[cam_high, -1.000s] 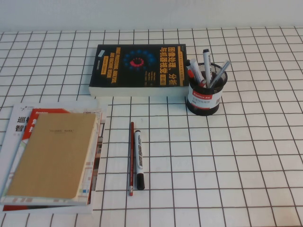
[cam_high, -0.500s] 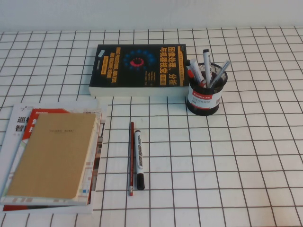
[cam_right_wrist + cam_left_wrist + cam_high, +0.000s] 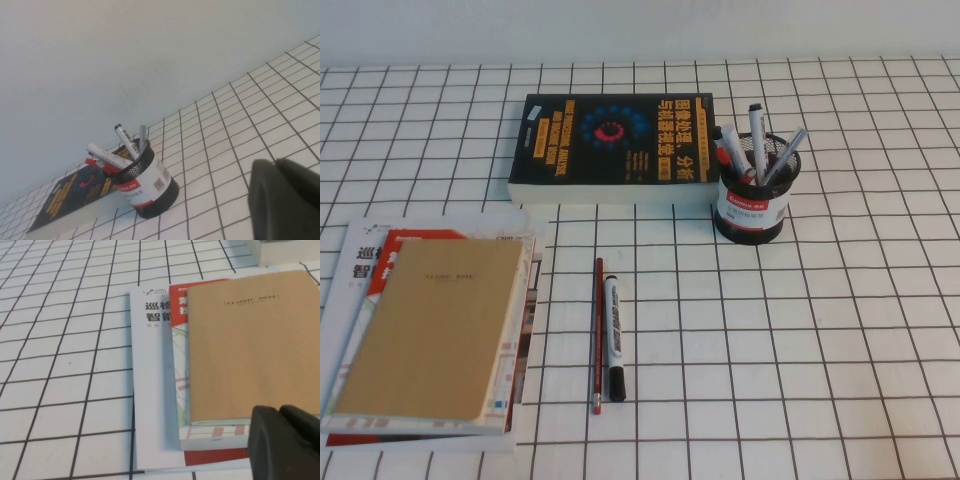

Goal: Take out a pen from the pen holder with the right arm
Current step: 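Take a marker out of the pen holder and lay it on the table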

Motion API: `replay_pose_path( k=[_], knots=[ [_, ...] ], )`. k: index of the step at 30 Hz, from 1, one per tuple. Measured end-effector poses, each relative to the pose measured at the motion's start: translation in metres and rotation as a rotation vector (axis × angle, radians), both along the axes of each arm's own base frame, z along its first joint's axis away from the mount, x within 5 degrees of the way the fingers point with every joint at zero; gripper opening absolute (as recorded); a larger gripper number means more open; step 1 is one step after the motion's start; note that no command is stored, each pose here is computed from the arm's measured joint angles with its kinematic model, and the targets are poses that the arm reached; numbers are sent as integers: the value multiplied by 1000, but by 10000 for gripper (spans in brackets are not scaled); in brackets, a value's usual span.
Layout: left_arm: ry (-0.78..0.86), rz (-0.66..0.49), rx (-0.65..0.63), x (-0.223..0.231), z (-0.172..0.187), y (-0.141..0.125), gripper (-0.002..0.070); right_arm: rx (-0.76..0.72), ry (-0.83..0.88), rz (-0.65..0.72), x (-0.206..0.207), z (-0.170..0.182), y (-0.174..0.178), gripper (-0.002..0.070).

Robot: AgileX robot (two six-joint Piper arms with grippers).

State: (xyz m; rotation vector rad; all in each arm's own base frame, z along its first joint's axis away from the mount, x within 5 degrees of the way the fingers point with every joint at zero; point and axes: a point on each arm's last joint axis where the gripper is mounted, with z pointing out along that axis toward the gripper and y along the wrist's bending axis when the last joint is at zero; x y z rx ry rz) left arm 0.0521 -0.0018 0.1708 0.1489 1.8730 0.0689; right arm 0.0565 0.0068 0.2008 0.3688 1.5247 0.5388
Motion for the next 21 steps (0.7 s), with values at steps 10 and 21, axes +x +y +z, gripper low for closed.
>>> replay_pose_path(
  k=[10, 21],
  knots=[
    [0, 0, 0, 0, 0, 0, -4, 33, 112, 80, 2, 13, 8, -16],
    [0, 0, 0, 0, 0, 0, -4, -165, 488, 272, 47, 62, 25, -16]
  ],
)
